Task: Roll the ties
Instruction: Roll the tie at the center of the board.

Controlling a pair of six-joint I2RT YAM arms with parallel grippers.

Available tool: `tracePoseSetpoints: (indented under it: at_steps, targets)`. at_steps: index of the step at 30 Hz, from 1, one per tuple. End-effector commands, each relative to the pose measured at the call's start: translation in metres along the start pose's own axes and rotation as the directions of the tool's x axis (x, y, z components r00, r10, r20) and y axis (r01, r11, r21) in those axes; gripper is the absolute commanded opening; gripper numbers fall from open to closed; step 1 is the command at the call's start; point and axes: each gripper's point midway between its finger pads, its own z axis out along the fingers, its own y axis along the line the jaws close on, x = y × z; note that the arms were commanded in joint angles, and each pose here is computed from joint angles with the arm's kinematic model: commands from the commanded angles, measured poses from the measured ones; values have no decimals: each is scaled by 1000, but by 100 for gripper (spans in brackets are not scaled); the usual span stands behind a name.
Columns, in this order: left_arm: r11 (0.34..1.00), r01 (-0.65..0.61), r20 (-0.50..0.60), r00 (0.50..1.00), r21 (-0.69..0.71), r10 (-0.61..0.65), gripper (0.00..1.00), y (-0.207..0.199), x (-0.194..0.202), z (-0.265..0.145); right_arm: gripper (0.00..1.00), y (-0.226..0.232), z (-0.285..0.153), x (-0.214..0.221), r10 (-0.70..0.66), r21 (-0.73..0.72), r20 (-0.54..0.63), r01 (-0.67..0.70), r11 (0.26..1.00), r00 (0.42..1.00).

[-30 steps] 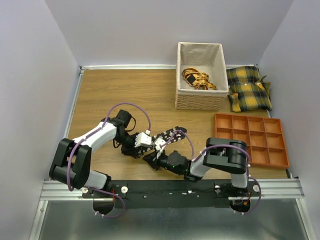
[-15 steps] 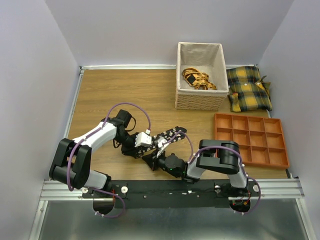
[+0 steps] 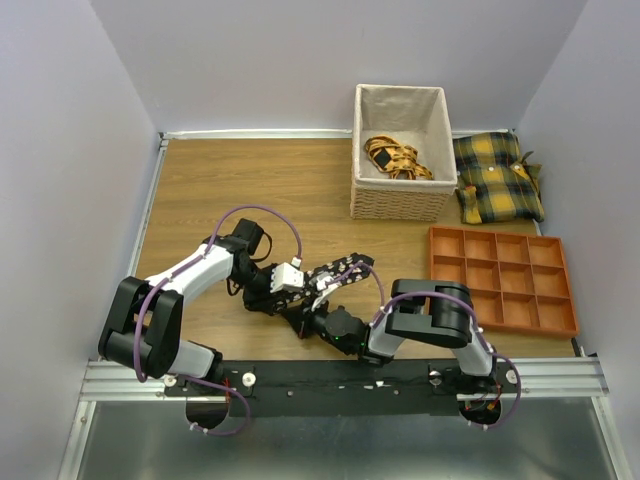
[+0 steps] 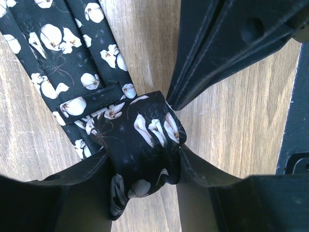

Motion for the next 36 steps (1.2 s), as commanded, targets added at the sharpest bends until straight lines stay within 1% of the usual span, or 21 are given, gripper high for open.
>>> tracePoseSetpoints:
  at_steps: [1, 5, 11, 12, 17, 20, 21, 22, 25, 27, 28, 29, 32, 34, 35, 36]
  targets:
    - [1000, -1, -3, 1000, -18, 1, 55, 1, 1, 0, 8, -9, 10, -14, 99, 52, 73, -103, 993, 992]
    - [999, 27, 4, 1000, -24, -27, 61, 1, 0, 0, 8, 6, 25, -19, 87, 10, 69, -87, 996, 994]
    - [998, 53, 5, 999, -28, -53, 67, -1, -1, 3, 7, 5, 29, -14, 125, 14, 56, -126, 992, 991]
    - [998, 59, 3, 998, -30, -59, 67, -1, 0, 3, 7, 2, 29, -10, 123, 27, 42, -124, 992, 992]
    - [995, 92, 13, 996, -39, -91, 67, -1, -2, 3, 7, -9, 23, -8, 137, 64, 46, -140, 988, 989]
    - [993, 105, 20, 994, -48, -105, 67, 1, -4, 3, 7, -13, 25, 2, 141, 85, 13, -141, 986, 990]
    - [992, 114, 26, 993, -54, -113, 67, 3, -5, 3, 7, -18, 26, 11, 128, 106, -18, -126, 986, 992]
    - [991, 124, 32, 992, -57, -122, 66, 4, -7, 2, 7, -13, 30, 9, 131, 94, -16, -129, 987, 991]
    - [989, 129, 37, 991, -66, -127, 57, 7, -10, 0, 7, -13, 25, 5, 140, 85, -3, -139, 987, 990]
    - [989, 128, 29, 992, -79, -126, 53, 8, -7, 0, 9, -16, 19, 0, 130, 92, 11, -130, 987, 991]
    - [988, 118, 21, 993, -95, -117, 53, 9, -6, -1, 11, -14, 17, -7, 130, 88, 23, -131, 987, 991]
    - [988, 113, 18, 994, -103, -111, 52, 10, -4, -2, 12, -22, 9, -4, 111, 105, 10, -111, 988, 994]
    - [986, 119, 0, 993, -119, -119, 51, 11, 1, -1, 16, -19, -3, -14, 93, 86, 13, -93, 992, 996]
    - [982, 127, -6, 992, -137, -129, 51, 13, 4, 0, 21, -16, -11, -17, 77, 72, -8, -76, 994, 997]
    - [980, 128, -19, 991, -155, -132, 51, 15, 7, -1, 22, -3, -15, -27, 81, 25, -16, -81, 996, 997]
    - [978, 131, -23, 990, -164, -137, 50, 16, 9, -1, 25, -7, -22, -20, 69, 35, -60, -67, 997, 996]
